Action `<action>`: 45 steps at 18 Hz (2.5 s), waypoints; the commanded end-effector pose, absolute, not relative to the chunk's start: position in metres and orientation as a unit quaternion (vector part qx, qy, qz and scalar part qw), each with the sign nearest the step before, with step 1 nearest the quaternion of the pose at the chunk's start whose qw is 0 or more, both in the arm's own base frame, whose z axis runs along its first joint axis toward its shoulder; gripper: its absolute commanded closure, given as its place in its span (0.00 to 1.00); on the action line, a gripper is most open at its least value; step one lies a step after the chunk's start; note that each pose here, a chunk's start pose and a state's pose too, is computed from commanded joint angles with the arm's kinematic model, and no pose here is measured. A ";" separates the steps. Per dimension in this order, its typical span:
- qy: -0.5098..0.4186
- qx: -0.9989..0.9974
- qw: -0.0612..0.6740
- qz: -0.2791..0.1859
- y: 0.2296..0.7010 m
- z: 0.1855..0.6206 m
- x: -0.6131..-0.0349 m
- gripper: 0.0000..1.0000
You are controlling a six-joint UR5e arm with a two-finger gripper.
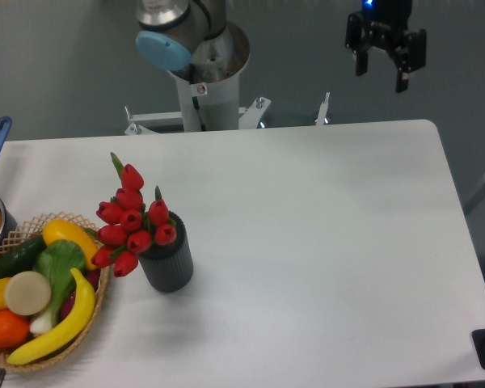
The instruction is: Pick up the flowers from the vase
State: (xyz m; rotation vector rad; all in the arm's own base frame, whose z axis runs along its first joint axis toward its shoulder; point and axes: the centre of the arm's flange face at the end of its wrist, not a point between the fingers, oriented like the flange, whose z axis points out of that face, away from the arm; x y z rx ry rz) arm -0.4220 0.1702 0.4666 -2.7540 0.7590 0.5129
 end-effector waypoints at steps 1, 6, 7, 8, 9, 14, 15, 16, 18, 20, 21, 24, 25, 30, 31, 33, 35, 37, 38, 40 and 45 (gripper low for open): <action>0.260 -0.942 0.118 0.177 0.170 0.466 -0.422 0.00; 0.260 -0.942 0.116 0.177 0.170 0.466 -0.421 0.00; 0.259 -0.943 0.117 0.174 0.171 0.465 -0.421 0.00; 0.256 -0.944 0.119 0.172 0.171 0.464 -0.421 0.00; 0.246 -0.946 0.121 0.172 0.171 0.463 -0.421 0.00; 0.220 -0.953 0.131 0.163 0.173 0.458 -0.418 0.00; 0.209 -0.955 0.134 0.159 0.176 0.456 -0.416 0.00; 0.189 -0.960 0.140 0.151 0.181 0.451 -0.412 0.00; 0.156 -0.967 0.152 0.135 0.196 0.445 -0.404 0.00; 0.131 -0.969 0.162 0.129 0.211 0.442 -0.400 0.00; 0.116 -0.969 0.177 0.128 0.219 0.443 -0.398 0.00; 0.055 -0.958 0.263 0.098 0.236 0.435 -0.397 0.00; 0.049 -0.951 0.292 0.089 0.241 0.432 -0.395 0.00; 0.067 -0.903 0.422 0.054 0.268 0.412 -0.398 0.00; 0.079 -0.890 0.446 0.048 0.279 0.411 -0.396 0.00; 0.096 -0.878 0.467 0.041 0.294 0.409 -0.390 0.00; 0.111 -0.875 0.470 0.031 0.308 0.407 -0.381 0.00; 0.126 -0.874 0.470 0.017 0.323 0.400 -0.373 0.00; 0.140 -0.871 0.470 0.015 0.332 0.401 -0.368 0.00; 0.163 -0.868 0.470 0.003 0.353 0.390 -0.360 0.00; 0.193 -0.861 0.469 -0.014 0.379 0.374 -0.338 0.00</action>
